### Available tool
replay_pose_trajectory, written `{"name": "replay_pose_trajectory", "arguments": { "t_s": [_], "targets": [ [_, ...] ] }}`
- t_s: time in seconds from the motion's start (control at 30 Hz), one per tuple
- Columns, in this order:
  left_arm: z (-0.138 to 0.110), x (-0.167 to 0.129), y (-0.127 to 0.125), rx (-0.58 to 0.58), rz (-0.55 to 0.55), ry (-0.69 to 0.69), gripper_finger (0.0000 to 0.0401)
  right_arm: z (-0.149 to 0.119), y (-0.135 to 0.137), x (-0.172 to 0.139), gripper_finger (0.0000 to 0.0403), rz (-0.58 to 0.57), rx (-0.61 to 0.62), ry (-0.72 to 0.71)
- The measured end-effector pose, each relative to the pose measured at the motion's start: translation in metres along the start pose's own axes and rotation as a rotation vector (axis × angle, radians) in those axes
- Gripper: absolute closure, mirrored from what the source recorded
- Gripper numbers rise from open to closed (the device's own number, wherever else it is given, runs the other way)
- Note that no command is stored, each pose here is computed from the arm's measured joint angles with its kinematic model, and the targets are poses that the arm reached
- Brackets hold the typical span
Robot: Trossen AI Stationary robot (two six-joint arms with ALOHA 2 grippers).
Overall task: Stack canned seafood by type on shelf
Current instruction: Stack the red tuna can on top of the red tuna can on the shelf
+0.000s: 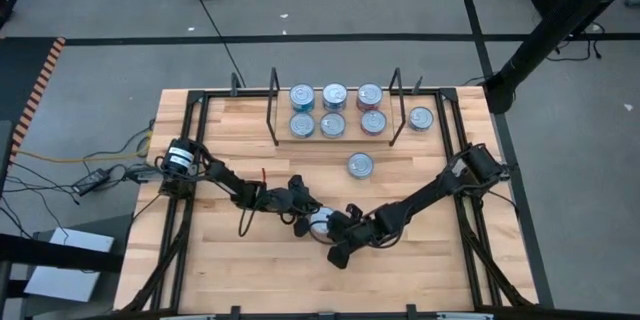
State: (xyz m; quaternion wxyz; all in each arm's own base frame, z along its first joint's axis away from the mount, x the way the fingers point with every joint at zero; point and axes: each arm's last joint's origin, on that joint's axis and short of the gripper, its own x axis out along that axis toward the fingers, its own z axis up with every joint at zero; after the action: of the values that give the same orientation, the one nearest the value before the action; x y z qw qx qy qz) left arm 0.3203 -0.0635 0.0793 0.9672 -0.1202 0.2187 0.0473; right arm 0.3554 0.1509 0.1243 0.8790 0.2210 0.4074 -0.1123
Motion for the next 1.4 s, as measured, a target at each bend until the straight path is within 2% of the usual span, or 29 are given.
{"name": "replay_pose_trajectory", "arguments": {
  "t_s": [0.27,0.6,0.87,1.3,1.4],
  "targets": [
    [-0.002,0.000,0.000,0.001,-0.006,0.022,0.0400,0.011,0.002,-0.012,0.0393,0.029,0.002,-0.032],
    [-0.002,0.000,0.000,0.003,-0.024,0.030,0.0400,0.024,0.005,-0.030,0.0393,0.067,0.084,-0.079],
    [-0.002,0.000,-0.002,0.011,-0.066,0.040,0.0400,0.029,0.005,-0.034,0.0393,0.075,0.168,-0.098],
    [-0.002,0.000,-0.004,0.014,-0.118,0.046,0.0400,0.036,0.004,-0.039,0.0393,0.088,0.222,-0.133],
    [-0.002,0.000,-0.004,0.013,-0.137,0.047,0.0400,0.040,0.000,-0.040,0.0393,0.054,0.237,-0.167]
  ]
}}
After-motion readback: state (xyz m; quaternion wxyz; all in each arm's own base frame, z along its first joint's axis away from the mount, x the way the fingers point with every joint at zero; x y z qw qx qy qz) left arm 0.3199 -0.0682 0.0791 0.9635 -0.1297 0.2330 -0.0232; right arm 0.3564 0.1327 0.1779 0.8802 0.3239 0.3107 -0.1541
